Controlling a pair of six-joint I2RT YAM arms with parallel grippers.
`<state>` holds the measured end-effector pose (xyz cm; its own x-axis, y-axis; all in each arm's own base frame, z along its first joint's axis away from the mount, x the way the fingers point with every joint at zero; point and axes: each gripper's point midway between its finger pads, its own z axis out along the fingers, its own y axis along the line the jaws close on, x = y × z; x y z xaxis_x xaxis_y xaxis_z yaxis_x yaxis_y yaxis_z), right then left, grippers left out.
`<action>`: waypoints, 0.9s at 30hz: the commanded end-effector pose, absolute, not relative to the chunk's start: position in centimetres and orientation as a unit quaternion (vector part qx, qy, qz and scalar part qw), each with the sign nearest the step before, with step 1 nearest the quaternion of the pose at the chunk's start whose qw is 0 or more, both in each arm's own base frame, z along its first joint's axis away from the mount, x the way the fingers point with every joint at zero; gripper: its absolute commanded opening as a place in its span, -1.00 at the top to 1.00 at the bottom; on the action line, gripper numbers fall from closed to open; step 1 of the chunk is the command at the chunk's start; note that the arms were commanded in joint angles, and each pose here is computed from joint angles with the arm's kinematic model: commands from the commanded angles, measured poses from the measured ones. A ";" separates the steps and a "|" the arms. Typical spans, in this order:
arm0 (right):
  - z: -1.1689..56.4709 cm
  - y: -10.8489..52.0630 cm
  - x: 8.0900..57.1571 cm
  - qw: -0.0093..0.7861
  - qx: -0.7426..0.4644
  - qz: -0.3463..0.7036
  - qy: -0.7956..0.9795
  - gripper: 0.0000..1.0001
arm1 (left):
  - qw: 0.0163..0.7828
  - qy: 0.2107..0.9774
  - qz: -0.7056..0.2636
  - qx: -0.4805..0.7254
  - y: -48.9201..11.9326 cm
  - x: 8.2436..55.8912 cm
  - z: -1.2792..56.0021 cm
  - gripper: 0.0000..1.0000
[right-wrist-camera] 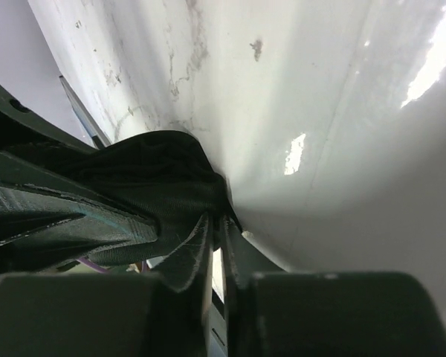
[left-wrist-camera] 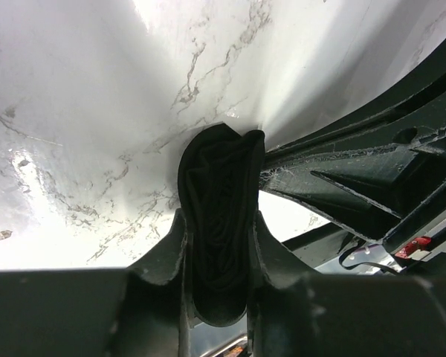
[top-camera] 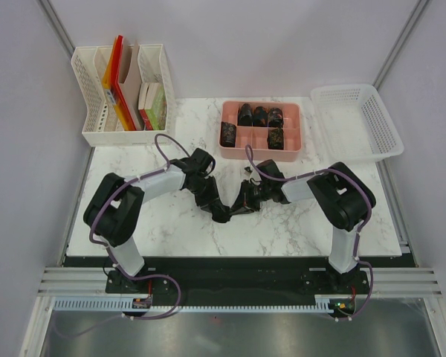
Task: Roll the ties
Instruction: Pick up the tie at the center of the board, then place the tie in the storage box.
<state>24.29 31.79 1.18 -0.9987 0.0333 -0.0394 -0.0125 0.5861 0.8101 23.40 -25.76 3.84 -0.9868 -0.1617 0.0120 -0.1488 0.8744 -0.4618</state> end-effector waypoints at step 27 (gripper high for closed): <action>14.4 14.7 42.8 0.329 0.088 0.395 0.853 -0.96 | 0.288 0.844 -0.416 0.180 -39.5 41.5 26.5 0.96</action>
